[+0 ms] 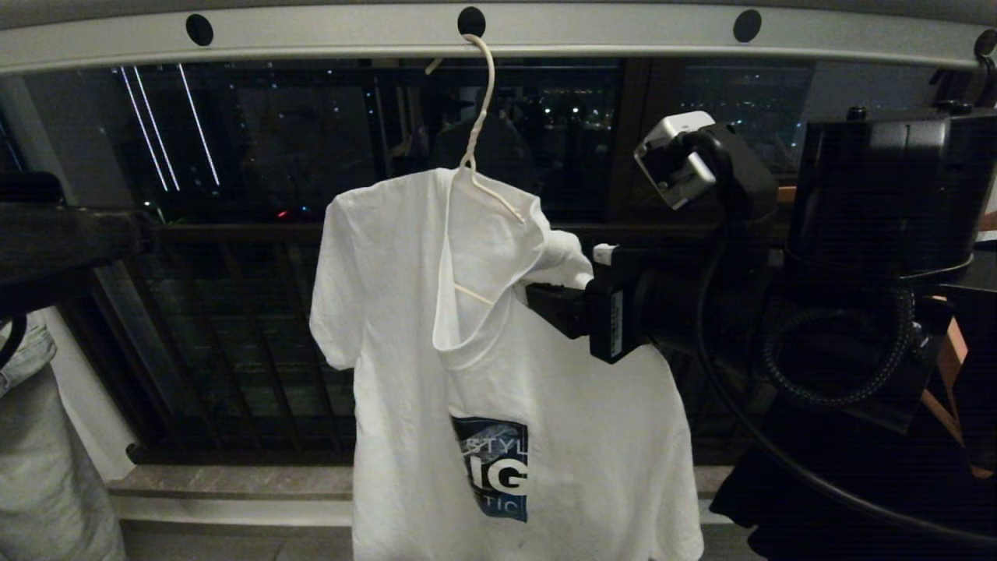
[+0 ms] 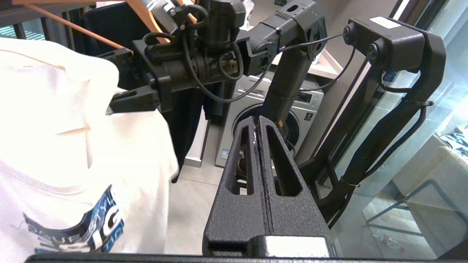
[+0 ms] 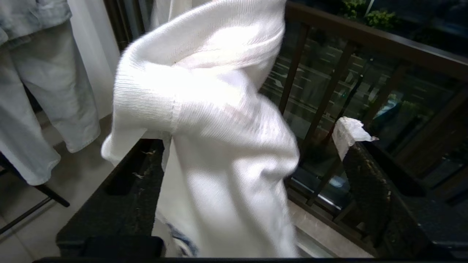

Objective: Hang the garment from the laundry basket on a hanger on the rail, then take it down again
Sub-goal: Hang the clothes rack on the clothesline, then take the clothes off the clothes rack

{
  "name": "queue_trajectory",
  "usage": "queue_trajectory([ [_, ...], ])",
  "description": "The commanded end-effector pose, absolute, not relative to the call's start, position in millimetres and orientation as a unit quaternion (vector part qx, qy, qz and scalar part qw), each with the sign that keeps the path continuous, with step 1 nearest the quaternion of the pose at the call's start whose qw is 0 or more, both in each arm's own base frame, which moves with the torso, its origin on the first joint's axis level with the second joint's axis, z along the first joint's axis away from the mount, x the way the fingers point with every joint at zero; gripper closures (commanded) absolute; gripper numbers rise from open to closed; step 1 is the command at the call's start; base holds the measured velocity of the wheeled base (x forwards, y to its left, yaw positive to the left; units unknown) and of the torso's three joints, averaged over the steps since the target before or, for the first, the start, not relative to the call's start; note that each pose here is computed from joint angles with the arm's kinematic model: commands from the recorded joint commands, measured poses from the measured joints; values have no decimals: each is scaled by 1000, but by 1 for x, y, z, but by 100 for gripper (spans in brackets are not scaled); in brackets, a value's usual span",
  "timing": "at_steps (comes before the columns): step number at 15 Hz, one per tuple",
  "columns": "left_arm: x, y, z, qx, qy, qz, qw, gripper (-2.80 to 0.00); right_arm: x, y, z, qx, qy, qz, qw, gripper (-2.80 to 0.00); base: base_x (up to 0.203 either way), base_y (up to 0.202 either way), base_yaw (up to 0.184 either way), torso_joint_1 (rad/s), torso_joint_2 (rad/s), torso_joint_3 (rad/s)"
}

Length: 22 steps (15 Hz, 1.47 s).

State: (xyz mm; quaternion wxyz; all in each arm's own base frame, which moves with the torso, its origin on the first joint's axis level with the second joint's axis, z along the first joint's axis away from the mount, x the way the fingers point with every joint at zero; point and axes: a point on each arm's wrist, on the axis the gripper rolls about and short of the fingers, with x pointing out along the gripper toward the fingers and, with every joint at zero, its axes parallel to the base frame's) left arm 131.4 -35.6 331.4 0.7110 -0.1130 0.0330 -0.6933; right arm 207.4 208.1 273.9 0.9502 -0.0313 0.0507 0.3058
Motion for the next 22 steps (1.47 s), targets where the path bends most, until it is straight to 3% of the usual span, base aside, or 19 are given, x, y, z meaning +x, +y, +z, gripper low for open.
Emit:
queue_trajectory([
  [1,132,-36,331,-112,35,-695,709,0,203,204,275,-30,48,305,951,-280,0,0,0,0,0,0],
  [15,142,-37,327,-121,47,-694,709,0,180,180,286,-24,26,305,952,-280,0,0,0,0,0,0],
  [16,145,-37,326,-124,50,-693,708,0,179,179,288,-28,21,306,951,0,0,0,0,0,0,0],
  [22,167,-39,319,-141,72,-689,707,0,172,172,304,-30,-10,305,952,0,0,0,0,0,0,0],
])
